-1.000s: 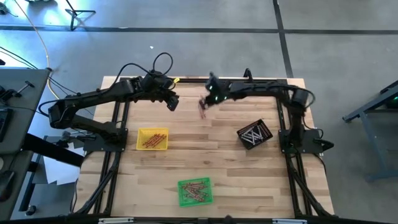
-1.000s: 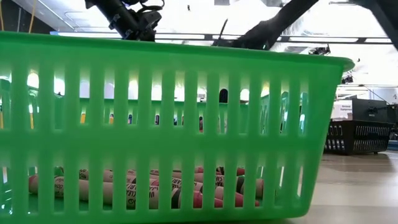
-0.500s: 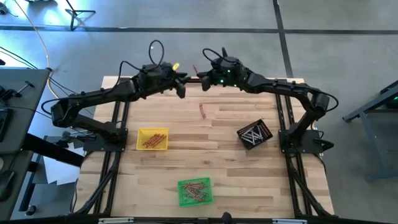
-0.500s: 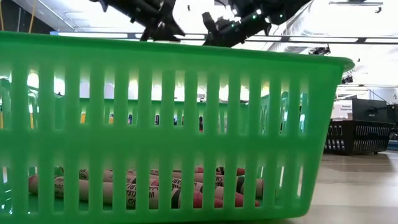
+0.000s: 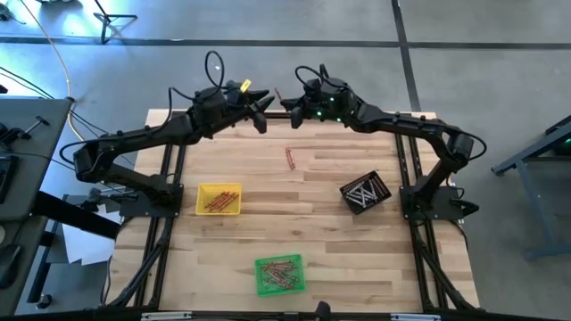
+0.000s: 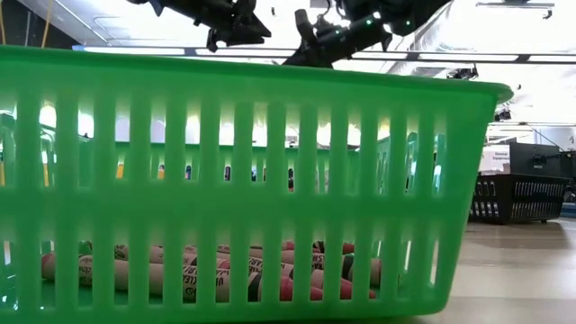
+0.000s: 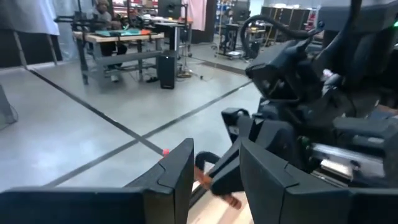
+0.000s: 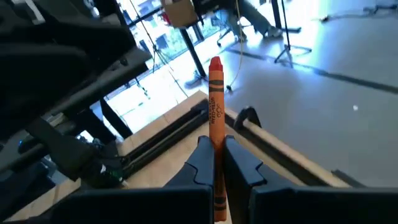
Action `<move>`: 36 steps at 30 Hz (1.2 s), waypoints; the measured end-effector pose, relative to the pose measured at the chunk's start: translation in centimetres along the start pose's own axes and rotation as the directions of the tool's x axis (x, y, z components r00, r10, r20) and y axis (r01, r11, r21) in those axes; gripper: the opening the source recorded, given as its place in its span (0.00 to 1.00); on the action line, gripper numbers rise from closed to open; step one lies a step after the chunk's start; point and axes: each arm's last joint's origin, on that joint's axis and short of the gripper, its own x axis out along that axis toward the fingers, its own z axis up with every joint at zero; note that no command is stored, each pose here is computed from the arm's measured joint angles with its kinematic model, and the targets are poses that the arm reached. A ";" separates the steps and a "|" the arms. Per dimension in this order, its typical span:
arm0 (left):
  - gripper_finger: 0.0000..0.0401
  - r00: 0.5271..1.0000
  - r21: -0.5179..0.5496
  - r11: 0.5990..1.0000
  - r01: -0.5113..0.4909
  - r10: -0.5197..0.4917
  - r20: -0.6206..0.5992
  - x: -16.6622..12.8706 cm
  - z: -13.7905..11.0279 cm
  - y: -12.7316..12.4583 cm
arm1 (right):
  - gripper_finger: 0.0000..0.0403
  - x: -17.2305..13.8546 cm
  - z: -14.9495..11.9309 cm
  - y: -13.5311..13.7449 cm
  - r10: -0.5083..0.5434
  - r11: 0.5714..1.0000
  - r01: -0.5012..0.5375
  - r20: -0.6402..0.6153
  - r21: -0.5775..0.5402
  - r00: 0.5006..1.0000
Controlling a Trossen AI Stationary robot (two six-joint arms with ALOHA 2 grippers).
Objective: Sort crayons
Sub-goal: Put the right orange crayon into the yellow bin
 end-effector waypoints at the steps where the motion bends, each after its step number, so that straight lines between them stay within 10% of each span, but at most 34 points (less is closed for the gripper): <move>1: 0.29 1.000 0.003 1.000 -0.004 0.004 0.000 0.0 0.0 0.1 | 0.00 0.0 0.1 0.0 0.003 1.000 -0.003 0.013 -0.009 1.000; 36: 0.28 0.994 -0.100 0.991 0.093 -0.086 0.073 3.7 -1.7 0.6 | 0.00 0.0 0.9 1.7 0.145 0.966 -0.120 0.095 -0.229 0.985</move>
